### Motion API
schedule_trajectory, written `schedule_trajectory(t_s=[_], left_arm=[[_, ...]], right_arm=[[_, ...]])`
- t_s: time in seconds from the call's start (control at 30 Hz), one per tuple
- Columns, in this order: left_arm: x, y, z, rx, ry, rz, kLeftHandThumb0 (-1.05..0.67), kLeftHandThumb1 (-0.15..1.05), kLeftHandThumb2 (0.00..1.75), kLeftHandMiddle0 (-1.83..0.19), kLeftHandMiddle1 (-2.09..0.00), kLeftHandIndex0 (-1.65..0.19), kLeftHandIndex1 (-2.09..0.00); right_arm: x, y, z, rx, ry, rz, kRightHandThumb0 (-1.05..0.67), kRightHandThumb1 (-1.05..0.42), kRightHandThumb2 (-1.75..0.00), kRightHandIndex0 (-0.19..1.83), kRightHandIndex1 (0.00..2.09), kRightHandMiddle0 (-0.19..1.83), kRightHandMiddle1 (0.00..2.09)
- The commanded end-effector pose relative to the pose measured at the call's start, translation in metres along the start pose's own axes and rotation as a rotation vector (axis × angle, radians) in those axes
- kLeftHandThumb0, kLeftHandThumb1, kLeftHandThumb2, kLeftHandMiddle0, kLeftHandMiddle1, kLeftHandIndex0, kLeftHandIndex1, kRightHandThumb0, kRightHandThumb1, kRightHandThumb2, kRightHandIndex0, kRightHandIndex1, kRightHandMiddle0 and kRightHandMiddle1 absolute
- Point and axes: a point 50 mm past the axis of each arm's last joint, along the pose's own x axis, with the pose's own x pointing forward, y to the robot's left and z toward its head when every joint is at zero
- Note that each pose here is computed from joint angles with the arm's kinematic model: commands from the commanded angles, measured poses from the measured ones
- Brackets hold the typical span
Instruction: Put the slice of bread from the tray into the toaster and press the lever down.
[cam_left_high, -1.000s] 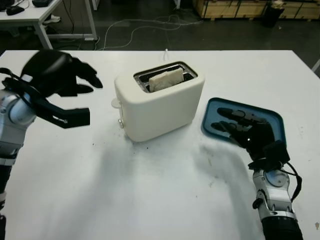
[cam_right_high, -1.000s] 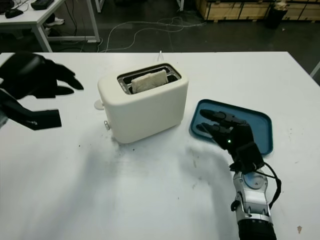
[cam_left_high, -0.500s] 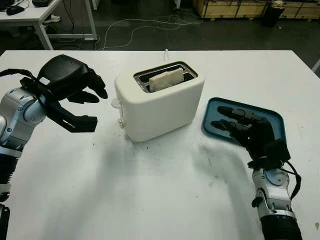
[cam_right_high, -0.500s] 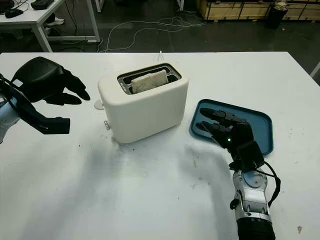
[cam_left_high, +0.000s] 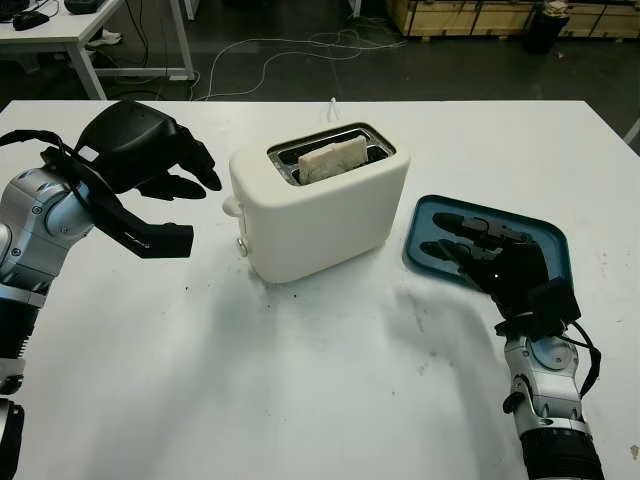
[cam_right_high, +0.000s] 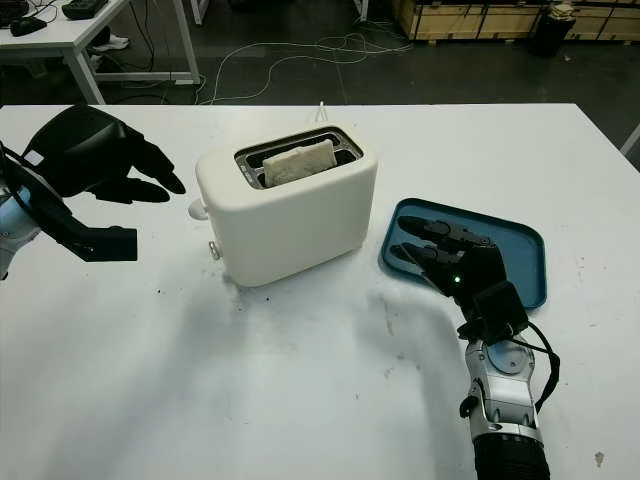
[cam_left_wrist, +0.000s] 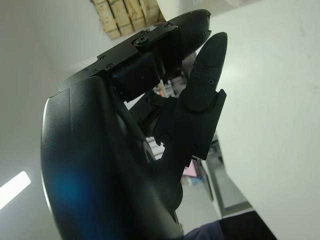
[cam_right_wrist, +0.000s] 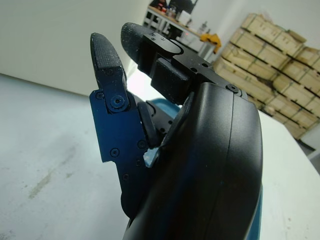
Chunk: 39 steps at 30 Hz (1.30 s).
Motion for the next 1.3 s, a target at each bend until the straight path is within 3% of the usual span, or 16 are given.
schedule_trajectory(t_s=[0.0,0.27,0.63,0.83,1.27], left_arm=[[0.003,0.006,0.000,-0.023,-0.002,0.030,-0.39,0.75,0.00,-1.05,-1.48,-1.35,-0.01],[0.005,0.000,0.002,-0.066,-0.002,0.016,-0.36,0.75,0.00,-1.13,-1.25,-1.38,-0.01],[0.010,-0.008,0.003,-0.063,0.010,0.015,-0.36,0.76,0.01,-1.03,-1.39,-1.39,-0.01],[0.010,-0.009,0.002,-0.051,0.039,-0.009,-0.36,0.81,0.01,-1.01,-1.27,-1.32,0.00],[0.012,-0.012,0.003,-0.055,0.037,-0.019,-0.37,0.83,0.00,-1.00,-1.28,-1.32,0.00]], right_arm=[[0.000,0.001,0.002,0.017,-0.018,-0.003,-0.48,-0.92,-0.01,1.20,0.02,1.06,0.00],[0.000,0.002,0.001,0.011,-0.012,-0.004,-0.49,-0.92,-0.02,1.19,0.01,1.05,0.00],[-0.001,0.002,0.003,0.034,-0.034,-0.015,-0.50,-0.92,-0.02,1.19,0.01,1.06,0.00],[-0.001,0.003,0.001,0.013,-0.022,-0.017,-0.47,-0.92,-0.02,1.19,0.00,1.06,0.00],[-0.002,0.004,-0.001,0.032,-0.008,-0.013,-0.46,-0.92,-0.02,1.18,0.00,1.04,0.00]])
